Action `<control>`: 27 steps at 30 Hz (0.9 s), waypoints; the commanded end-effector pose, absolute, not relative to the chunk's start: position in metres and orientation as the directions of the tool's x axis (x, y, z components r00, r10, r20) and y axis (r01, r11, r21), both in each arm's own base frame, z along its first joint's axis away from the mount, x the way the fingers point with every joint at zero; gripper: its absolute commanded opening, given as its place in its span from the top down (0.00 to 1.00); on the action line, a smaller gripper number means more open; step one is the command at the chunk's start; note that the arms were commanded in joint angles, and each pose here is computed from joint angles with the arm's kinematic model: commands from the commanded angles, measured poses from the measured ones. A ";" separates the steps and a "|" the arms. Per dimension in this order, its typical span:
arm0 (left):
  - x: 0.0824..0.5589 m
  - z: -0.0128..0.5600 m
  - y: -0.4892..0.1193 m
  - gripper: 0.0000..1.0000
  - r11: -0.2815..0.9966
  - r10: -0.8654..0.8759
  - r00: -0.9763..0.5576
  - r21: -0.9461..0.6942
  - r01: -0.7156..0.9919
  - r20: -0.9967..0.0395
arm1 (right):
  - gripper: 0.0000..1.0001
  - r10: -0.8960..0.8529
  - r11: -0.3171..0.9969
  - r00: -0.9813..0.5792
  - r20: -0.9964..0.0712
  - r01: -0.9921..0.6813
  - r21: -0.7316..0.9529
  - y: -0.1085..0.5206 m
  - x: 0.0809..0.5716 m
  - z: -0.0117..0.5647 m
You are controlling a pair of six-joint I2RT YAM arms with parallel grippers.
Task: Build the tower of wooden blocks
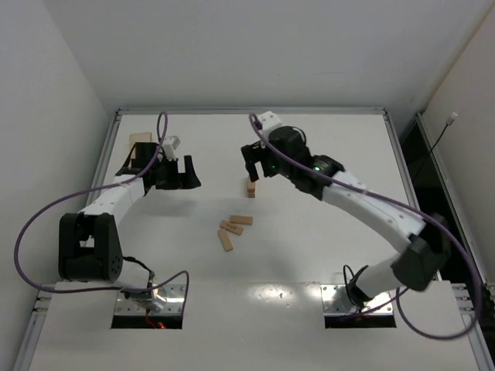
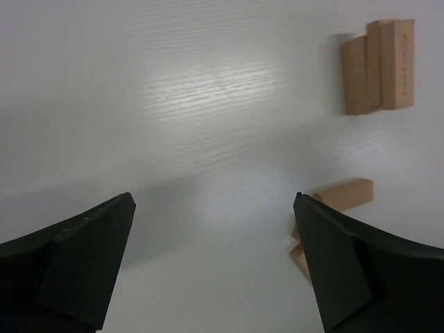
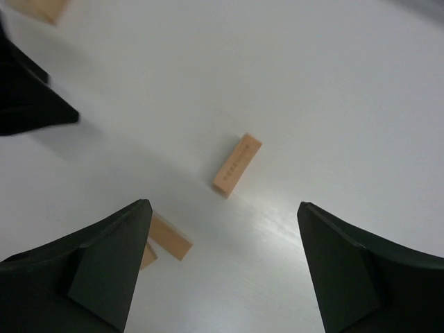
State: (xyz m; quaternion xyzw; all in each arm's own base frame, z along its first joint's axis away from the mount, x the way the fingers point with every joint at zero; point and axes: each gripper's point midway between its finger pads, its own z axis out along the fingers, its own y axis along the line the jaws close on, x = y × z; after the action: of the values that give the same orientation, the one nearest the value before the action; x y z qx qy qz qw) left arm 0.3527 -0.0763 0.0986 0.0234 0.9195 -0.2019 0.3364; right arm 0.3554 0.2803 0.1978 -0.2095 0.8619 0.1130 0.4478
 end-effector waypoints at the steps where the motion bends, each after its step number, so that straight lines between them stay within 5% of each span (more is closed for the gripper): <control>1: 0.346 0.113 -0.095 0.01 0.846 -0.090 -0.758 -0.451 0.283 -0.645 | 0.15 -0.295 0.882 -0.324 -0.899 -0.455 -0.125 0.240 0.347 0.247; 4: 0.331 0.109 -0.121 0.01 0.780 0.045 -0.790 -0.472 0.410 -0.612 | 0.15 -0.367 0.859 -0.267 -0.891 -0.465 -0.214 0.211 0.333 0.256; 11: 0.285 0.105 -0.208 0.01 0.596 0.480 -0.606 -0.271 0.756 -0.634 | 0.10 -0.607 0.760 -0.300 -0.736 -0.489 -0.428 0.136 0.305 0.216; 14: 0.261 0.093 -0.225 0.08 0.519 0.611 -0.513 -0.184 0.835 -0.603 | 0.10 -0.647 0.742 -0.328 -0.688 -0.478 -0.470 0.112 0.297 0.209; 20: 0.248 0.083 -0.223 0.21 0.663 0.524 -0.632 -0.192 0.723 -0.571 | 0.10 -0.616 0.781 -0.388 -0.686 -0.412 -0.469 0.082 0.294 0.208; 23: 0.243 0.073 -0.208 0.39 0.754 0.442 -0.693 -0.182 0.631 -0.570 | 0.10 -0.590 0.805 -0.419 -0.691 -0.373 -0.462 0.069 0.297 0.207; 27: 0.224 0.068 -0.217 0.37 0.796 0.396 -0.762 -0.222 0.563 -0.513 | 0.10 -0.577 0.814 -0.426 -0.697 -0.374 -0.445 0.066 0.298 0.206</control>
State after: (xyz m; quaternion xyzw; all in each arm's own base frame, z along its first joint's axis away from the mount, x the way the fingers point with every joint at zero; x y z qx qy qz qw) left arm 0.2199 -0.2054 0.0557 0.3157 0.9062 -0.1911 0.2066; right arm 0.2961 0.0689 0.2032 -0.2881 0.8389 -0.1104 0.4483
